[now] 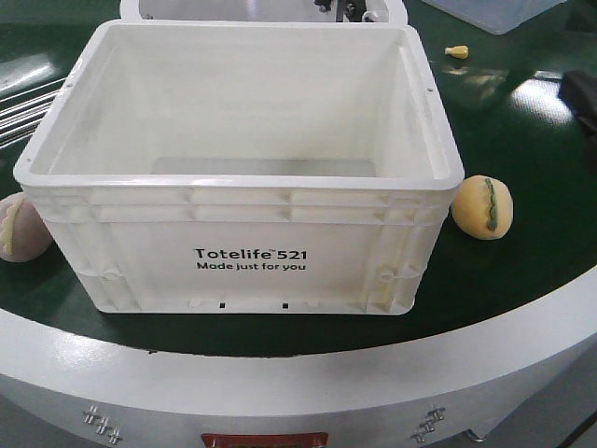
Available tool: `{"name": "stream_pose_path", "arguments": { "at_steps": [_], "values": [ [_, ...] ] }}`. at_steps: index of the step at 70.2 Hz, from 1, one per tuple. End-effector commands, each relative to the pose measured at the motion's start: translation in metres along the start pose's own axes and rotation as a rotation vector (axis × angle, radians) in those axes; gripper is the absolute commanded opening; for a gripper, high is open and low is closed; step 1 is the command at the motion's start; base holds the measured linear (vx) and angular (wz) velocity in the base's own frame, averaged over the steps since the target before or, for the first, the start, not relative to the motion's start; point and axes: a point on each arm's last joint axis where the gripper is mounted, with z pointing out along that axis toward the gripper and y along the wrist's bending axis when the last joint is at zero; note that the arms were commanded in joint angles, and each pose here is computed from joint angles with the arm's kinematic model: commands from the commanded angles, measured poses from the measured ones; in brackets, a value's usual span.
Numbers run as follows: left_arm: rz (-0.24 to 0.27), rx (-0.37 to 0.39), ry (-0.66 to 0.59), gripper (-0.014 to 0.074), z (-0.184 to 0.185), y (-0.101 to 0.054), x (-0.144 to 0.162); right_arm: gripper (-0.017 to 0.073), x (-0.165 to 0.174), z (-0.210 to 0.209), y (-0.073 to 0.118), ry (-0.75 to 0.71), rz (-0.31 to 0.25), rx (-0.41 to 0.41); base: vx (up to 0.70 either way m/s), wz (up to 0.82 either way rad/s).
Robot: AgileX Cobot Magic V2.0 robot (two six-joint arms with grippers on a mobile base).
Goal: Place moving items into box and shelve
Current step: 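Move the right gripper down onto the peach plush ball and close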
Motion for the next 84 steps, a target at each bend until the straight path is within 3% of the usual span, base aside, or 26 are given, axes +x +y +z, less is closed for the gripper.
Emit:
{"name": "stream_pose_path", "arguments": {
  "at_steps": [1,7,14,24,46,56,84],
  "values": [
    [-0.015,-0.017,-0.123,0.0587,-0.009,0.003,-0.022,0.0669,-0.015,-0.005,-0.015,-0.074,0.003,0.099,0.00,0.00],
    [-0.015,-0.020,-0.125,0.0587,-0.011,0.004,-0.022,0.0664,-0.010,-0.007,-0.024,-0.024,0.012,0.148,0.00,0.00],
    [-0.016,-0.019,-0.127,0.0587,-0.009,0.003,-0.022,0.0657,-0.010,-0.007,-0.023,-0.022,0.033,0.141,0.00,0.00],
    [-0.067,-0.008,-0.127,0.0587,0.003,0.003,-0.022,0.0634,-0.021,0.002,-0.021,-0.007,0.046,0.111,0.00,0.00],
    [-0.078,-0.009,-0.067,0.0587,0.057,0.005,-0.049,0.0587,-0.046,0.066,-0.028,0.171,0.102,0.057,0.00,0.00],
    [-0.080,-0.013,-0.009,0.0587,0.074,0.005,-0.049,0.0585,-0.020,0.109,-0.029,0.320,0.152,0.033,0.00,0.00],
    [-0.079,-0.013,-0.005,0.0587,0.074,0.005,-0.048,0.0585,0.058,0.175,-0.030,0.610,0.187,0.017,0.00,0.00]
  ]
}}
